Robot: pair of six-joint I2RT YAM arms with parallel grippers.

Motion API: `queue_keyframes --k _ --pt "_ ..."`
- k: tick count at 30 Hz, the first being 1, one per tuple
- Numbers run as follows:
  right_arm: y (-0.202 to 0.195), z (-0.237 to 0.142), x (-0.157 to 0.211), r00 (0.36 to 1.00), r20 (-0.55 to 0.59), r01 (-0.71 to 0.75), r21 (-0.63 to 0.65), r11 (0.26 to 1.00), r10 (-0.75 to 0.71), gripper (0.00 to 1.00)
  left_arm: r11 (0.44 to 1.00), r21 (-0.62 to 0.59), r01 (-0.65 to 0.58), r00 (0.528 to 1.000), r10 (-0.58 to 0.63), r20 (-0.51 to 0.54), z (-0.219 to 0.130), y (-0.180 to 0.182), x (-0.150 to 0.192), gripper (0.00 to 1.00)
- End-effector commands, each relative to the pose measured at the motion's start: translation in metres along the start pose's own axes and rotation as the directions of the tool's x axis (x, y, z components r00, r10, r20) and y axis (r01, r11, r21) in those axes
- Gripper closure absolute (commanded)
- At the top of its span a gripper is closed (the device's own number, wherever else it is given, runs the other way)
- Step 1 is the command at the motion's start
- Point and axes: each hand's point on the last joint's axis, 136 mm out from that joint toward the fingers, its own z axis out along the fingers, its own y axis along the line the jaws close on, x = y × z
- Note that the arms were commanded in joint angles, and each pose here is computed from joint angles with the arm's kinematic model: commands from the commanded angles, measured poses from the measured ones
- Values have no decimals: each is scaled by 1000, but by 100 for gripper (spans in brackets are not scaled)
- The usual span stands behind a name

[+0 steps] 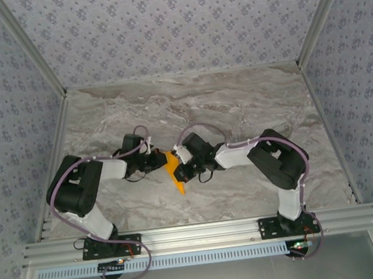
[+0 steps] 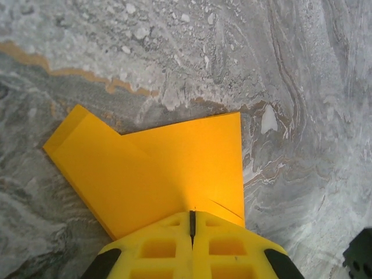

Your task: Fold a paper plane with a square sheet of paper (pick it up from the middle)

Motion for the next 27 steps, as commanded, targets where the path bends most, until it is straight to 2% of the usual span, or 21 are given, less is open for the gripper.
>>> queue_keyframes --k 1,10,22,27 --pt "-12 7 -17 999 33 -34 33 999 33 98 997 -67 -33 999 31 -27 7 20 2 100" --pt "0 17 -14 1000 16 -18 -14 1000 19 98 996 -85 -6 1000 4 -29 10 27 3 100" --pt "18 21 47 992 -128 12 -6 1000 -13 98 983 -176 54 998 -55 -5 9 47 8 100" --pt "23 17 54 993 -115 15 25 1000 -12 98 980 -187 63 998 -62 8 8 49 6 100"
